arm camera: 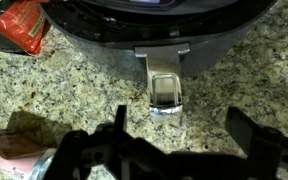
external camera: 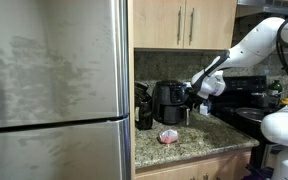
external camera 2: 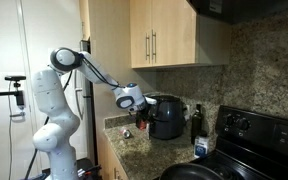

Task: Put the can on the countertop, close the drawers and close the air fryer

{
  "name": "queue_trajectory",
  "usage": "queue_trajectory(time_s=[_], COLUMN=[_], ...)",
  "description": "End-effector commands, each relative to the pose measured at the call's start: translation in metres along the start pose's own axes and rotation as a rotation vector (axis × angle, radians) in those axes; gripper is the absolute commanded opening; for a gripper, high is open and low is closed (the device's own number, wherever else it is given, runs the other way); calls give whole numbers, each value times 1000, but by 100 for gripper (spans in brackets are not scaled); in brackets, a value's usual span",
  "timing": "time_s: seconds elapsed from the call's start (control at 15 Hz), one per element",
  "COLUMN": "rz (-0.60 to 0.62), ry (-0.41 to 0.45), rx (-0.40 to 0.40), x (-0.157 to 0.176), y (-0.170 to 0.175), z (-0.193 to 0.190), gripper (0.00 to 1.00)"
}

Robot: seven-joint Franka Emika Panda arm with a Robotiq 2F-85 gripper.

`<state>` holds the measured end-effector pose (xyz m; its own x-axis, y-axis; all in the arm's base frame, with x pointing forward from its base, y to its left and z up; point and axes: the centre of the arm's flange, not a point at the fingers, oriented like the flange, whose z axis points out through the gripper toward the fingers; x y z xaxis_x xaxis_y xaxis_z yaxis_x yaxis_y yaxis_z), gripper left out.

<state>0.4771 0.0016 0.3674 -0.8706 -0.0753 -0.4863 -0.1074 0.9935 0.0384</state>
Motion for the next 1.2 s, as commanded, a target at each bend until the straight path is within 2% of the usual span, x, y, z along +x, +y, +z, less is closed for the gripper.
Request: queue_trajectory(time_s=[0.0, 0.2, 0.33, 0.53, 0.87, 1.0, 1.13], rz=[-62, -133, -179, -194, -231, -221, -171], ry=[4, -37, -81, -124, -175, -156, -89], rx=[-85, -152, -138, -105, -177, -184, -186], x=[-10, -13, -13, -17, -20, -21, -19], y=[-3, 1, 9, 2, 4, 6, 5], z=[23, 34, 32, 29, 26, 22, 19], gripper=[100, 100, 100, 100, 100, 100, 100])
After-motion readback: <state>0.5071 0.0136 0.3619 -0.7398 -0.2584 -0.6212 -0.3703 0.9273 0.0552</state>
